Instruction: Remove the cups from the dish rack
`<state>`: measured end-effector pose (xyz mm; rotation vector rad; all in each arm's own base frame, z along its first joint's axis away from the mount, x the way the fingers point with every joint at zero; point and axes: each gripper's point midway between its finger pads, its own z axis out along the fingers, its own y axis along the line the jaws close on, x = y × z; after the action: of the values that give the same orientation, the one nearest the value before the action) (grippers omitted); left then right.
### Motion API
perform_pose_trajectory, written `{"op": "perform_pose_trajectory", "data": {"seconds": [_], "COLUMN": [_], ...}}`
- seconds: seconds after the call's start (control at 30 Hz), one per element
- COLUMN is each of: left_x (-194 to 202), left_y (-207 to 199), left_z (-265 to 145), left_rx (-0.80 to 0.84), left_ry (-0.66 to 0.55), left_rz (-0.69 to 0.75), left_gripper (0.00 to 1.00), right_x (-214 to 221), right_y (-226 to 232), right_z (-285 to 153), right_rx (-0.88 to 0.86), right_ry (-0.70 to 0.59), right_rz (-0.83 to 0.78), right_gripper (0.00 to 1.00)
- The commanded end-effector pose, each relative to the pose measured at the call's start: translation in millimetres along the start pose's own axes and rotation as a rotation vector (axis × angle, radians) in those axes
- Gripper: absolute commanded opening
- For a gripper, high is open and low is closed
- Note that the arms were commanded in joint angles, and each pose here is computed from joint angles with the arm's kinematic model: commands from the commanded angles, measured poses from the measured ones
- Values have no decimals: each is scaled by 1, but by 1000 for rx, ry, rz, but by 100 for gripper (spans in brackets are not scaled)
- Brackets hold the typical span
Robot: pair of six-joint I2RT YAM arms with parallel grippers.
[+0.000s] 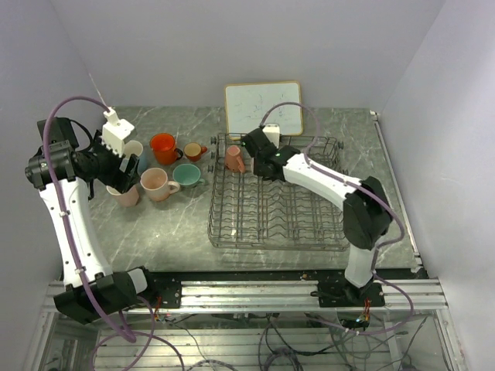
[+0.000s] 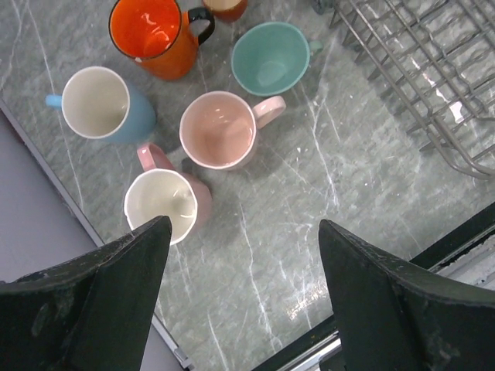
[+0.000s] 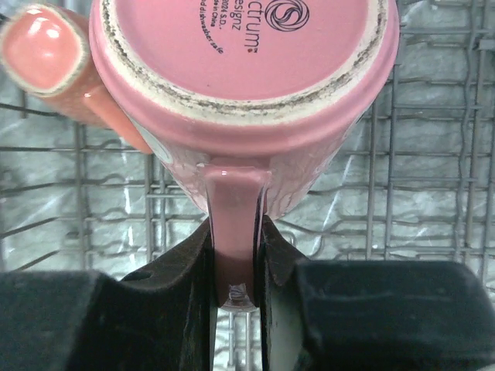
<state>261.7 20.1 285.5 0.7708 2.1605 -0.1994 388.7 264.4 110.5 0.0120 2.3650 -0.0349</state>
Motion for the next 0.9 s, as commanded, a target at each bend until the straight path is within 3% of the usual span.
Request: {"op": "perform_pose_trajectory", "data": {"seconds": [0.0,0.3,0.47,0.67,0.87], "left_x": [-17,-21,-22,-18,-26], "left_y": [-10,-23,-46,-80,-103], "left_z": [1,16,25,36,25], "left_rx": [36,86,144,154,127], "left_ry": [-100,-139,-155,-267,-443], "left_rz": [31,52,101,261,486], "left_gripper": [88,89,89,90,92], "right_x": [-45,-24,-32,-54,-47], "right_y": [-2,10,34,74,94], "right_z": [-47,-93,-127,-190,-233], "right_rx": [-89,-318,-503,-840,-1062], "right_ry": [-132,-26,18,67,145], "right_rz": [94,158,251,391,470], "right_gripper": [0,0,0,0,0]}}
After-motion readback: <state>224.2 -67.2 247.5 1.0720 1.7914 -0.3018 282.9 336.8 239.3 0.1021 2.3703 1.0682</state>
